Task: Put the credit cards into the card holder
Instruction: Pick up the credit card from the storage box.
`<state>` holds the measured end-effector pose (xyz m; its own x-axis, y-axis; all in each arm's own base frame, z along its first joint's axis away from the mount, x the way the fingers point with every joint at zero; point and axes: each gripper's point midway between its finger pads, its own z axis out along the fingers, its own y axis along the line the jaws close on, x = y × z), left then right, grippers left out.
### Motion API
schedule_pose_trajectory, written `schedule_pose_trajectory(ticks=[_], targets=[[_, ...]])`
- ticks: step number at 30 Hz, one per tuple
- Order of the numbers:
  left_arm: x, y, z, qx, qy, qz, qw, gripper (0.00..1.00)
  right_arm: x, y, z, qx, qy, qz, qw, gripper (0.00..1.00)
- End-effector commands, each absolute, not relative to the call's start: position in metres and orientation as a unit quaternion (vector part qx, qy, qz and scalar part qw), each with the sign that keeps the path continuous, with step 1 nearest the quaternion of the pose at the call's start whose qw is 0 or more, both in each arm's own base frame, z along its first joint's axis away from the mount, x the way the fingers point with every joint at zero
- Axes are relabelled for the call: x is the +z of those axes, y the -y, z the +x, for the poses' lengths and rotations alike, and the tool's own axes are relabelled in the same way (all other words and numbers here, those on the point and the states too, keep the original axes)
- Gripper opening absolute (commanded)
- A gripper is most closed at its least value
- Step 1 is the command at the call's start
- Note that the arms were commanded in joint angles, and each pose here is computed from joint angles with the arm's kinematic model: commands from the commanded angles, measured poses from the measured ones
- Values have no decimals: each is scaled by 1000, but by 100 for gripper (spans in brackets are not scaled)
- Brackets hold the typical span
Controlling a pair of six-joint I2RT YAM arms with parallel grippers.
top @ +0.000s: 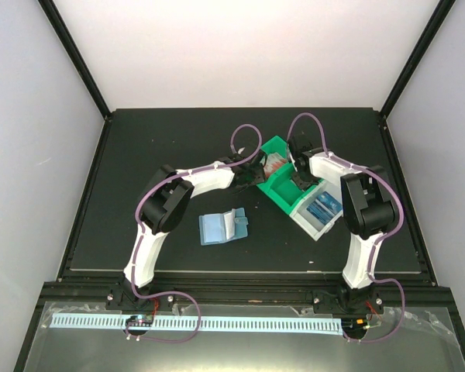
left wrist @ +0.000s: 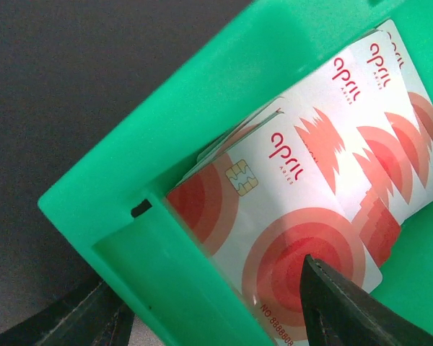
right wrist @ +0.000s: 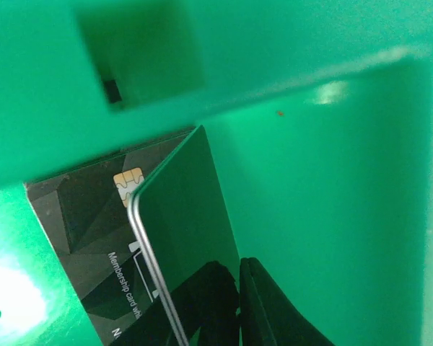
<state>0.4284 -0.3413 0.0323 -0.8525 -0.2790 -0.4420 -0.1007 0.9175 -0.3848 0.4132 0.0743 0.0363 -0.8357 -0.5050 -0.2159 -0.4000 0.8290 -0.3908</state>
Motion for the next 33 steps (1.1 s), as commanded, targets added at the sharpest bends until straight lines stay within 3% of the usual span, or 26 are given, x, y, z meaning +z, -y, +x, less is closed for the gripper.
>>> schedule_pose_trajectory(ticks=[1, 15, 26, 33], targets=[[16, 337, 422, -154, -956, -82, 236, 62, 42, -66, 422, -201, -934, -243, 169, 18], [106, 376, 424, -270, -919, 24, 286, 69, 146, -114, 409, -36, -935, -170, 309, 1], [197, 385, 392, -379, -864, 79, 323, 80, 200, -146, 366, 212, -923, -54, 317, 1], [230, 382, 353, -455, -837, 101, 288, 83, 239, -169, 336, 368, -864, -66, 337, 1]])
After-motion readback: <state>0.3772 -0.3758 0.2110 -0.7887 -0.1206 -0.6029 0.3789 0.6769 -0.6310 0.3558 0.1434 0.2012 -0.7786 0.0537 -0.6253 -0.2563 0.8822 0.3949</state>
